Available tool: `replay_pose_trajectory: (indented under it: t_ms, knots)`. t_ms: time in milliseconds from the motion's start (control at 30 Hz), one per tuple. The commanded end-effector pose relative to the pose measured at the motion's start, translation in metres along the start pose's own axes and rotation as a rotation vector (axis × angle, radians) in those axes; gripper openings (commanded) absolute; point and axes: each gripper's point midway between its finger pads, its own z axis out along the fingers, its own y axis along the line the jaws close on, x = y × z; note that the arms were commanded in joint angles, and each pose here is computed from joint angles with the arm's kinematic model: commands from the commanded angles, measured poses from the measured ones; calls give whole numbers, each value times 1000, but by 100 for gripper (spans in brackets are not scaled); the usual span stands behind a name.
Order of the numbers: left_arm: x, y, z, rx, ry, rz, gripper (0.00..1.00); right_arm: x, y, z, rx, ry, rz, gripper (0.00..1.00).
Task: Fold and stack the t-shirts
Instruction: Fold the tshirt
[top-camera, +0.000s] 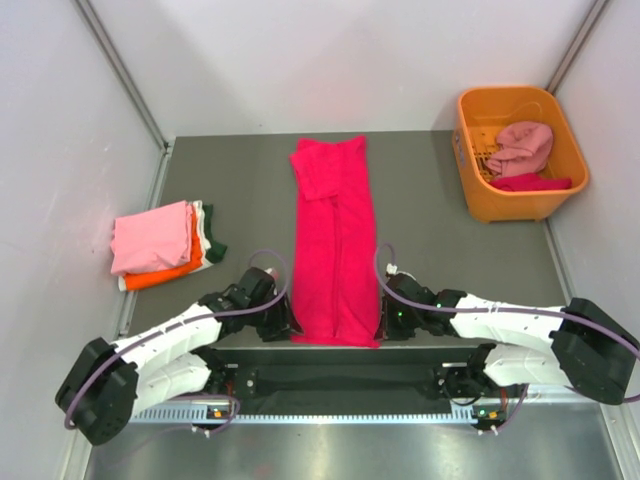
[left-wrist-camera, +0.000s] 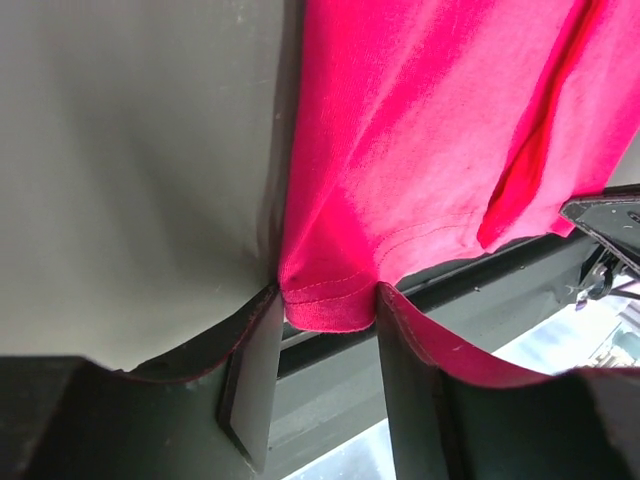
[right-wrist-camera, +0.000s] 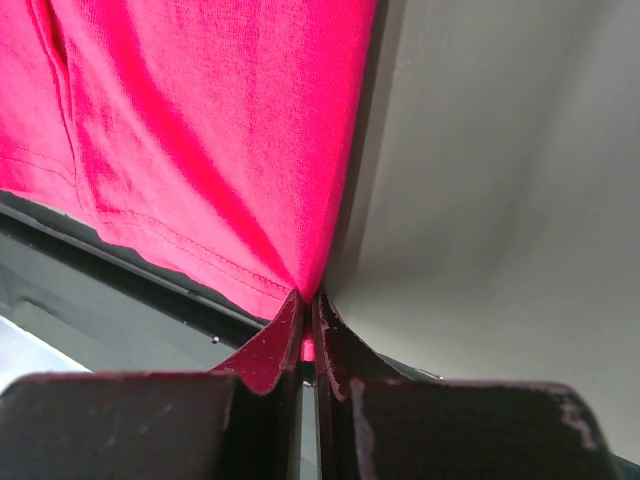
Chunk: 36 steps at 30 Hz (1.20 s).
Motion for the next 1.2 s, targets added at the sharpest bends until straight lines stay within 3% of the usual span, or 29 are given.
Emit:
replay_pose_trajectory:
  t_ms: [0, 167, 467, 700, 933, 1033, 1167]
  knots:
    - [2, 9, -1, -23, -25, -12, 48, 12, -17, 1, 58, 20, -13, 0]
    - [1, 16, -6, -71, -30, -3, 60, 12, -19, 0, 60, 14, -10, 0]
    - [-12, 13, -10, -52, -115, -25, 43, 15, -24, -2, 59, 10, -6, 0]
    - [-5, 5, -1, 13, -75, -56, 42, 17, -25, -1, 55, 15, -7, 0]
    - [-19, 5, -10, 46, -177, -97, 40, 19, -26, 1, 47, 19, -6, 0]
    - [-16, 7, -7, 59, -166, -99, 36, 19, -25, 1, 43, 16, -7, 0]
    - [-6, 5, 1, 78, -95, -94, 38, 19, -24, 3, 42, 23, -12, 0]
